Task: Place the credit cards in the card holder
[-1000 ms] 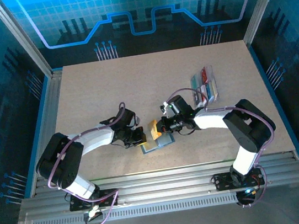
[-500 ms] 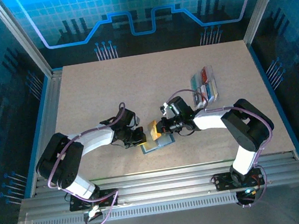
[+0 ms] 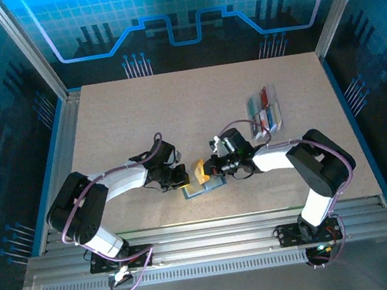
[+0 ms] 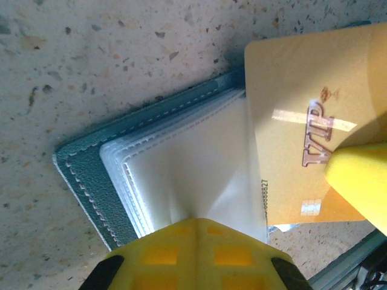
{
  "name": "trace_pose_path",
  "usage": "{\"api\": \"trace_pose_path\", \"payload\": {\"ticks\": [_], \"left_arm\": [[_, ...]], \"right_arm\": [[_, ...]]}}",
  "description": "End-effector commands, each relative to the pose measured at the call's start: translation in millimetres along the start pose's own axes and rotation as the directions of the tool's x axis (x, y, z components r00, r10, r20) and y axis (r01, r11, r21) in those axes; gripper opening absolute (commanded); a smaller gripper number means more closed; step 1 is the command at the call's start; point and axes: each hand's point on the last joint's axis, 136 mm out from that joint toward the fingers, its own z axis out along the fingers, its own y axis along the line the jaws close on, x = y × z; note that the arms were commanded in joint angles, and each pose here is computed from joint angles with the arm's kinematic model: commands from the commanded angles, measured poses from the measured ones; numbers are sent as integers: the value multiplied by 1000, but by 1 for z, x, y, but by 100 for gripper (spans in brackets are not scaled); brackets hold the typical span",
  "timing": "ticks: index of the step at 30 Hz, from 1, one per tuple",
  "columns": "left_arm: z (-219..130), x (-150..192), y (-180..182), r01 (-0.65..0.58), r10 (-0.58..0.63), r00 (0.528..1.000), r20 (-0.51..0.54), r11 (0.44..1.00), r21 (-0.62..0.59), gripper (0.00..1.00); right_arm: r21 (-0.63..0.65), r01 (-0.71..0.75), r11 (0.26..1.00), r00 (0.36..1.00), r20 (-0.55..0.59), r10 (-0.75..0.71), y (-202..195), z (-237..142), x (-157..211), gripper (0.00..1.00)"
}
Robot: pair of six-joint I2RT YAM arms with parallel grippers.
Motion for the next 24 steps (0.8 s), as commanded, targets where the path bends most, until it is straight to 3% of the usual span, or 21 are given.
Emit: {"api": "trace_pose_path", "payload": {"ticks": [1,24], "left_arm": [[8,21,33,32,-39,998,-54,993,-114,2],[9,22,34,34,-40,998,-56,993,-112,2]], "right_arm": [[16,-13,1000,999,-49,13,-4,0,21,0],[116,-15,993,988,-151,32,-28,2,59,0]]}}
